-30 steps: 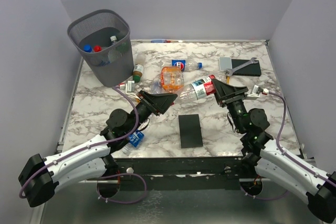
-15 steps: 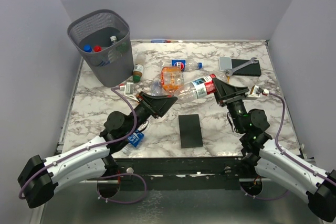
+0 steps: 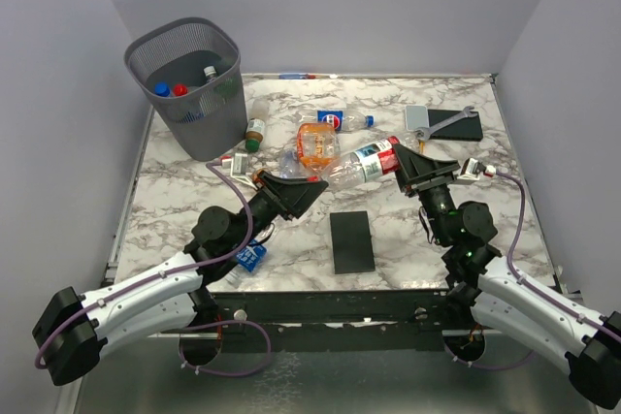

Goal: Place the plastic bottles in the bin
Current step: Pick up the plastic bottle from the corner of the board.

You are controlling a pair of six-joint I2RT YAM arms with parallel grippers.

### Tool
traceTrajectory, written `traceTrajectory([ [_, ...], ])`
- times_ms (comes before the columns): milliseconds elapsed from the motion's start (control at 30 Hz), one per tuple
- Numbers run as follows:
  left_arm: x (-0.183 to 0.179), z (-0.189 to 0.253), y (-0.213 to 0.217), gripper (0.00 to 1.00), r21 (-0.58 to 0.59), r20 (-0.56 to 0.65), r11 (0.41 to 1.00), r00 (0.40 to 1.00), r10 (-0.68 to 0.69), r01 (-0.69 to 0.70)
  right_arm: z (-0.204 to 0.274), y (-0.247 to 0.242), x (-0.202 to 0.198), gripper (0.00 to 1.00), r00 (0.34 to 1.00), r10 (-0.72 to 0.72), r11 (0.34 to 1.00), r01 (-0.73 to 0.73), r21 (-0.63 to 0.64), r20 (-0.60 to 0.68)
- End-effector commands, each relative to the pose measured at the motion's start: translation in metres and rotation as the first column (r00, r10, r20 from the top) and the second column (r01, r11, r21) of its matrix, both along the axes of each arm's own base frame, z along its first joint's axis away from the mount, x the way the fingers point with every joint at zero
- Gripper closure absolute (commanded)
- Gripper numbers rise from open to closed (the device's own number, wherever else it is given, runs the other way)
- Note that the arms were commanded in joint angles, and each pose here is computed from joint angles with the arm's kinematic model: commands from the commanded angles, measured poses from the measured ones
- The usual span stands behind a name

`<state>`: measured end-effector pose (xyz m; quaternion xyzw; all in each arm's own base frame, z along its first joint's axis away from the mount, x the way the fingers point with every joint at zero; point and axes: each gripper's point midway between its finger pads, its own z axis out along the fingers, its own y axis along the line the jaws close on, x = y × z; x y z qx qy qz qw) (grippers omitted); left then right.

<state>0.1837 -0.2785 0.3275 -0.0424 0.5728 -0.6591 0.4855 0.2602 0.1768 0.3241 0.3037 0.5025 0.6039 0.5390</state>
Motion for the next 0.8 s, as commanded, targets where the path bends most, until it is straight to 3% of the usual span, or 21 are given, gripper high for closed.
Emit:
traceTrajectory([
  [0, -0.016, 0.007, -0.008, 0.35, -0.01, 0.035, 0.995, 0.995, -0.098, 0.098, -0.009, -0.004, 0.005, 0.59, 0.999, -0.03, 0.999, 0.03, -0.014, -0.015],
  [33, -0.017, 0.006, -0.009, 0.31, -0.007, 0.036, 0.995, 0.994, -0.104, 0.104, -0.01, -0.004, 0.005, 0.59, 0.999, -0.031, 0.999, 0.031, -0.016, -0.016],
  [100, -0.018, 0.005, -0.01, 0.31, -0.004, 0.037, 0.994, 0.993, -0.112, 0.112, -0.009, -0.005, 0.005, 0.59, 0.999, -0.034, 0.999, 0.034, -0.017, -0.014],
  [333, -0.02, 0.006, -0.006, 0.79, -0.003, 0.054, 0.995, 0.994, -0.099, 0.1, -0.008, -0.003, 0.003, 0.59, 1.0, -0.025, 0.999, 0.025, -0.027, -0.012],
  [400, -0.019, 0.009, -0.003, 0.96, 0.001, 0.075, 0.997, 0.994, -0.082, 0.082, -0.006, -0.002, 0.002, 0.58, 1.0, -0.018, 0.999, 0.018, -0.038, -0.005],
  [467, -0.017, 0.012, 0.001, 1.0, 0.004, 0.088, 0.998, 0.995, -0.055, 0.055, -0.004, -0.001, 0.0, 0.55, 1.0, -0.011, 0.998, 0.011, -0.061, 0.006],
  [533, -0.014, 0.016, 0.005, 1.0, 0.02, 0.104, 1.0, 0.994, -0.021, 0.019, 0.001, 0.002, -0.003, 0.43, 1.0, 0.002, 0.995, 0.0, -0.099, 0.023],
  [633, -0.009, 0.025, 0.013, 1.0, 0.072, 0.147, 0.996, 0.988, 0.039, -0.05, 0.01, 0.01, -0.011, 0.07, 0.998, 0.043, 0.969, -0.033, -0.244, 0.035],
  [667, -0.007, 0.029, 0.015, 1.0, 0.098, 0.166, 0.992, 0.984, 0.058, -0.075, 0.014, 0.013, -0.013, 0.01, 0.998, 0.061, 0.948, -0.05, -0.314, 0.028],
  [767, -0.005, 0.036, 0.018, 1.0, 0.218, 0.233, 0.968, 0.97, 0.07, -0.123, 0.01, 0.014, -0.021, 0.0, 0.996, 0.088, 0.843, -0.092, -0.529, -0.033],
])
